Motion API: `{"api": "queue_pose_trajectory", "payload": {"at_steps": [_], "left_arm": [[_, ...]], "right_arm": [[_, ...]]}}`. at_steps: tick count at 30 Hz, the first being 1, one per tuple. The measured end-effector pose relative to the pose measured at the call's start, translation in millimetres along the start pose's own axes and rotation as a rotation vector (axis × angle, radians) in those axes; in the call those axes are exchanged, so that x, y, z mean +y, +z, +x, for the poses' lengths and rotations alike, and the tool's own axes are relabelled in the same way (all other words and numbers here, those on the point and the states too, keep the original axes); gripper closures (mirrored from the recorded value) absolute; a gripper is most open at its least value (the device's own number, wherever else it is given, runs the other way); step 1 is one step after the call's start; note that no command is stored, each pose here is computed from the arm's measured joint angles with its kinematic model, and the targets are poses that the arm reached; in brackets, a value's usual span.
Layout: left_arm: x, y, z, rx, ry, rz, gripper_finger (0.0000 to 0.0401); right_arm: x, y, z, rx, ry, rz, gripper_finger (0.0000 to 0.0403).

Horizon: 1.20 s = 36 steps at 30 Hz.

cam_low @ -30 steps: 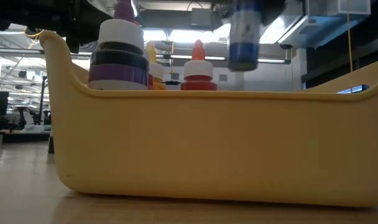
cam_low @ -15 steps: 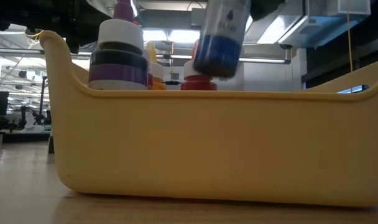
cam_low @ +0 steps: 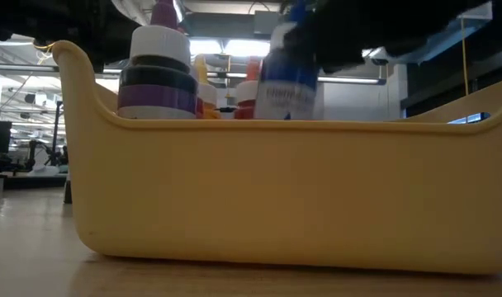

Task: Pick & Place food coloring
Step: Put the big blue food coloring bottle into the yellow bin

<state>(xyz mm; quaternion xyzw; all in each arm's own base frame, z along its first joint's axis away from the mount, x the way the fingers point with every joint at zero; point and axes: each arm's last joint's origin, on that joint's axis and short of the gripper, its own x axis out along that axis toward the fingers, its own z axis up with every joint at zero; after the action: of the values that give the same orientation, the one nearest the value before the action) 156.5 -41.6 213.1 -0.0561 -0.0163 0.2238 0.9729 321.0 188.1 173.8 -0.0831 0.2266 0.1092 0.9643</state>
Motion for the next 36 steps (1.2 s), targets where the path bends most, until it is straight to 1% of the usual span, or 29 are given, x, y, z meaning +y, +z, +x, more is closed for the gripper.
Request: {"api": "queue_pose_trajectory", "payload": {"at_steps": [6, 12, 14, 20, 22, 26, 29, 32, 36], "left_arm": [[0.1, -0.7, 0.0, 0.005, 0.001, 0.049, 0.0267], [0.2, -1.5, 0.0, 0.011, 0.001, 0.057, 0.0271], [0.2, -1.5, 0.0, 0.011, 0.001, 0.057, 0.0271], [0.2, -1.5, 0.0, 0.011, 0.001, 0.057, 0.0272], [0.2, -1.5, 0.0, 0.012, 0.000, 0.057, 0.0272], [0.2, -1.6, 0.0, 0.012, 0.000, 0.058, 0.0269], [0.1, -1.5, 0.0, 0.012, -0.001, 0.057, 0.0267], [0.2, -1.8, 0.0, 0.014, 0.000, 0.059, 0.0267], [0.1, -1.8, 0.0, 0.014, -0.001, 0.060, 0.0269]], "right_arm": [[0.1, -7.3, 6.9, 0.018, -0.007, -0.027, 0.0281], [-1.5, -9.3, 7.5, 0.038, -0.005, -0.029, 0.0281], [-2.5, -9.4, 7.7, 0.041, -0.006, -0.019, 0.0281], [-8.8, -13.4, 13.1, 0.062, 0.037, 0.019, 0.0281], [-10.8, -15.8, 16.7, 0.065, 0.030, 0.040, 0.0267], [-14.7, -17.4, 19.2, 0.072, 0.021, 0.064, 0.0205], [-15.7, -17.4, 19.6, 0.072, 0.019, 0.061, 0.0170], [-15.6, -18.1, 19.5, 0.079, 0.019, 0.053, 0.0154], [-16.5, -18.6, 19.4, 0.083, -0.006, 0.064, 0.0150]]}}
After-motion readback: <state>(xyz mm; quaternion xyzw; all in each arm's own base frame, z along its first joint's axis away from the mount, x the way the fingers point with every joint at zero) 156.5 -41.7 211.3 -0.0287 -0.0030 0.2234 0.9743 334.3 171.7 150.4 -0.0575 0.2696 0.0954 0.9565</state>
